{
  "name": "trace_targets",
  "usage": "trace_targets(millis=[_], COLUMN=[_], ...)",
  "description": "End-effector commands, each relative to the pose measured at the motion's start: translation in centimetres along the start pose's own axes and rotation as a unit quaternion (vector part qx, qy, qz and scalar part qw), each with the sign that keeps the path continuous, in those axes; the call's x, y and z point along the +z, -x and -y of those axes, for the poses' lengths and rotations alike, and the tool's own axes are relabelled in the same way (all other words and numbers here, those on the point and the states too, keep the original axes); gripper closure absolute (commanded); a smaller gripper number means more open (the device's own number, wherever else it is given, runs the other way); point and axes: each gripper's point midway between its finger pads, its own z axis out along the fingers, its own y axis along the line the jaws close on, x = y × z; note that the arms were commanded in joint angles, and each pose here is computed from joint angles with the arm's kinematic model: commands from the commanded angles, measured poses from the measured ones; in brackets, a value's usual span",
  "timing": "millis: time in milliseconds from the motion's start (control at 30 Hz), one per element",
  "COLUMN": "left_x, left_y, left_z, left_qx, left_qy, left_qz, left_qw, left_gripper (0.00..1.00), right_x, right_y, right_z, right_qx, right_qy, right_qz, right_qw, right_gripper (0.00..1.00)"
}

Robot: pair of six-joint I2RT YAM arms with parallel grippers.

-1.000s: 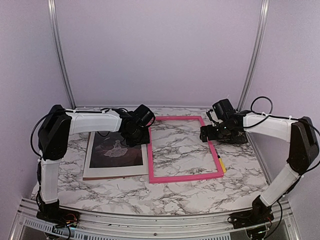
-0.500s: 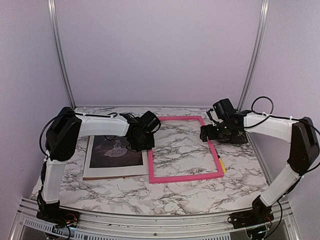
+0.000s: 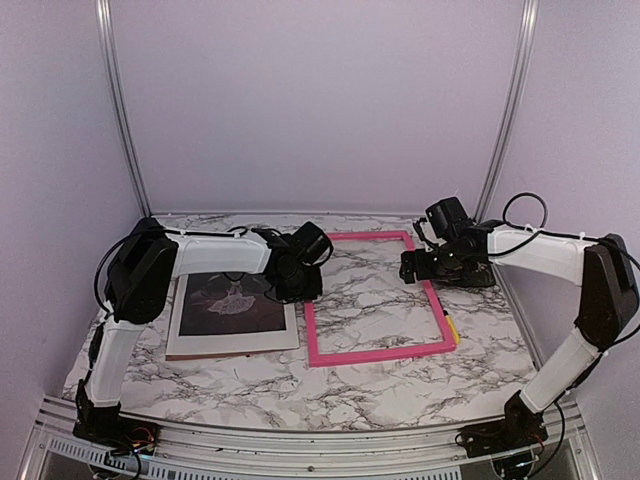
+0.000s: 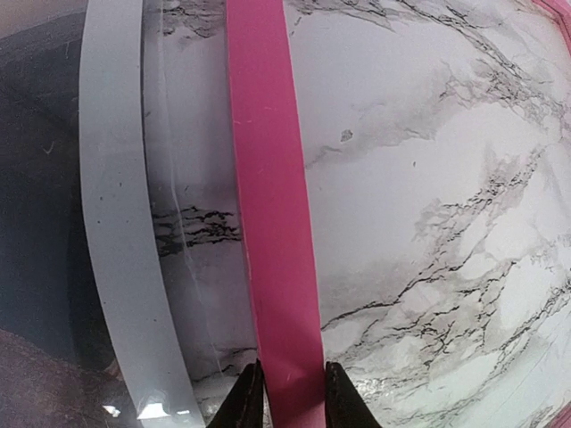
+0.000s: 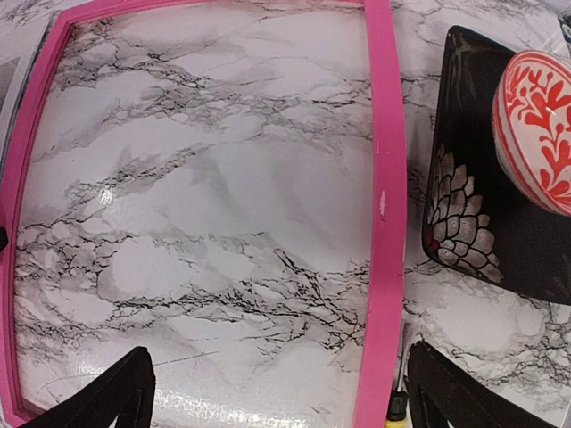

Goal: Take the photo out of the frame

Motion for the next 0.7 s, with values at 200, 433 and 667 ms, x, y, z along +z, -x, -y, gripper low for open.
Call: trace_targets(millis=[200,433,667], left_x=[-0.7,-3.8,-7.9], left_y=[0.9,3.7,5.9], left_z=[1.3,0.5,-5.0], left_qx=[0.007,0.007,-0.024], left_qy=[-0.014,-0.02,-0.003], left_qz=[0.013,0.046,0.078], left_qw=[1.0,0.999,0.997], left_gripper=[0.75,0.64,0.57], right_x=[-0.7,-0.3,0.1], right_y=[1.1,1.0,1.3], right_z=[-0.1,-0.9,-6.9], right_qx=[0.005,0.003,-0.012], right_qy=[0.005,0.028,0.111], right_qz=[0.017,0.016,0.017], right_qw=[1.0,0.999,0.994], right_gripper=[0.04,0.04,0.04])
